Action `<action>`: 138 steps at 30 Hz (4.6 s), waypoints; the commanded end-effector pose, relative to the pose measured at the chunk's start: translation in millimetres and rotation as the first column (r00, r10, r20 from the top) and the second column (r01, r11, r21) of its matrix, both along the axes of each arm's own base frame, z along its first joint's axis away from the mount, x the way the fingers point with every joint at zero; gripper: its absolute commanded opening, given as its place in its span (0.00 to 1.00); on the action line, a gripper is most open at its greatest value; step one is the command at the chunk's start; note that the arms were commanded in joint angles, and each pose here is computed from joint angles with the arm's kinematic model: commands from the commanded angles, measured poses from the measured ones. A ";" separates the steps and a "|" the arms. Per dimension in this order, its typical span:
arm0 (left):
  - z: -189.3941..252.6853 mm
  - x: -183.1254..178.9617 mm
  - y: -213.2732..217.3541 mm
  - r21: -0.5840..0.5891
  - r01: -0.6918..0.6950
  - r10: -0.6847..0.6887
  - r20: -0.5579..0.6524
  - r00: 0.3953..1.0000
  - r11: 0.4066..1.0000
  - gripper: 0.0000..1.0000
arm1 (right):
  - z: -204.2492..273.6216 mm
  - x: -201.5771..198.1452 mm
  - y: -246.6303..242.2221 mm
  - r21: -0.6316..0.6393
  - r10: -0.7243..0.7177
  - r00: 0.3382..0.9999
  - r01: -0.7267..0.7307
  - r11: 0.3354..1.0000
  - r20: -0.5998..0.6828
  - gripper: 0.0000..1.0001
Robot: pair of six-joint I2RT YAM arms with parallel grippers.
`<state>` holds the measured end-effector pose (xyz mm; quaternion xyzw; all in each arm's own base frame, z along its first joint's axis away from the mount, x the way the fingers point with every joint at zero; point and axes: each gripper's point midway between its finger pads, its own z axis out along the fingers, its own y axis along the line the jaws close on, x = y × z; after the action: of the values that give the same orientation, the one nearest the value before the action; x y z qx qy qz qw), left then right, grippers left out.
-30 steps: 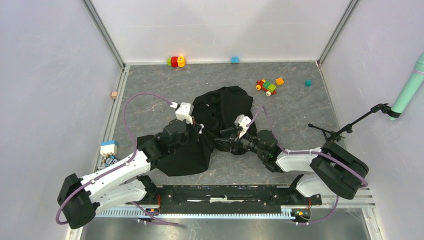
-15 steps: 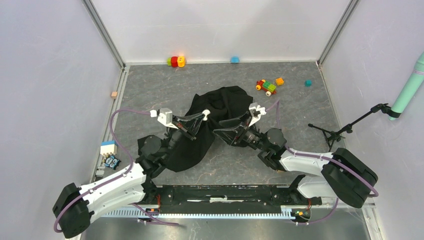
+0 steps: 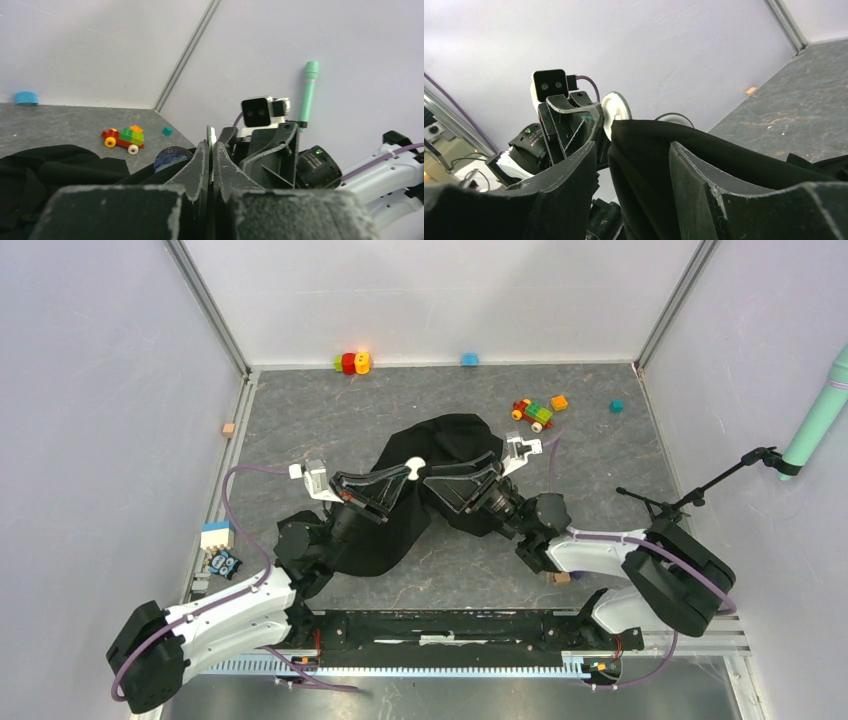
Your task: Remove the brooch from the garment
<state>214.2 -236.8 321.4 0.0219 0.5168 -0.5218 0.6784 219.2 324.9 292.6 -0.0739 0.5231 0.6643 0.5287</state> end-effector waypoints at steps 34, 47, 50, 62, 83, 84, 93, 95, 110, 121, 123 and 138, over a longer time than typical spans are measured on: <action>8.7 -55.9 -19.8 0.006 0.285 -0.282 0.153 0.947 0.959 0.02 | 58.3 -32.1 1.0 0.274 0.245 0.966 -0.258 0.927 0.079 0.15; -19.8 -42.5 -9.8 0.054 0.225 -0.221 -0.066 0.973 0.973 0.30 | 33.6 -45.5 10.0 0.019 0.234 0.961 -0.240 0.971 0.150 0.00; -23.5 -42.5 -10.3 0.121 0.234 -0.217 -0.138 0.966 0.965 0.36 | 22.2 -46.1 13.0 -0.073 0.237 0.959 -0.228 0.971 0.157 0.00; -31.6 -47.2 -23.1 0.223 0.395 -0.330 -0.279 0.902 0.891 0.42 | 2.8 -56.9 18.4 -0.232 0.307 0.938 -0.266 0.936 0.163 0.00; -39.0 -39.8 -11.3 0.197 0.340 -0.290 -0.244 0.925 0.919 0.02 | 36.4 -80.9 8.4 -0.028 0.413 0.898 -0.414 0.910 0.149 0.20; -39.3 -40.6 -11.8 0.198 0.345 -0.296 -0.240 0.925 0.917 0.02 | 37.1 -80.1 8.5 -0.027 0.410 0.900 -0.411 0.911 0.146 0.21; -42.3 -39.5 -15.7 0.217 0.356 -0.307 -0.228 0.924 0.909 0.02 | 33.3 -73.2 14.3 -0.040 0.404 0.909 -0.402 0.915 0.106 0.28; -40.9 -40.5 -16.5 0.221 0.360 -0.315 -0.216 0.924 0.906 0.02 | 32.0 -72.4 16.0 -0.041 0.411 0.907 -0.409 0.912 0.096 0.22; -51.2 -65.8 -24.1 0.345 0.442 -0.441 -0.088 0.893 0.828 0.02 | 32.0 -79.6 22.1 -0.008 0.513 0.858 -0.513 0.859 0.025 0.10; -62.0 -65.1 -23.1 0.364 0.425 -0.431 -0.069 0.900 0.829 0.02 | 41.2 -73.1 19.8 0.073 0.525 0.851 -0.522 0.850 -0.013 0.10; -66.9 -58.9 -24.5 0.384 0.415 -0.408 -0.106 0.907 0.825 0.02 | 39.1 -74.0 24.2 0.057 0.549 0.835 -0.547 0.835 -0.032 0.10; -92.6 -47.4 -31.4 0.494 0.395 -0.342 -0.198 0.919 0.775 0.02 | -16.2 -40.9 50.7 -0.233 0.443 0.880 -0.473 0.850 -0.172 0.04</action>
<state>185.8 -249.4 273.3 0.2140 0.6127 -0.4902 0.5819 188.2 355.6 259.9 -0.1606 0.6010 0.7218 0.3031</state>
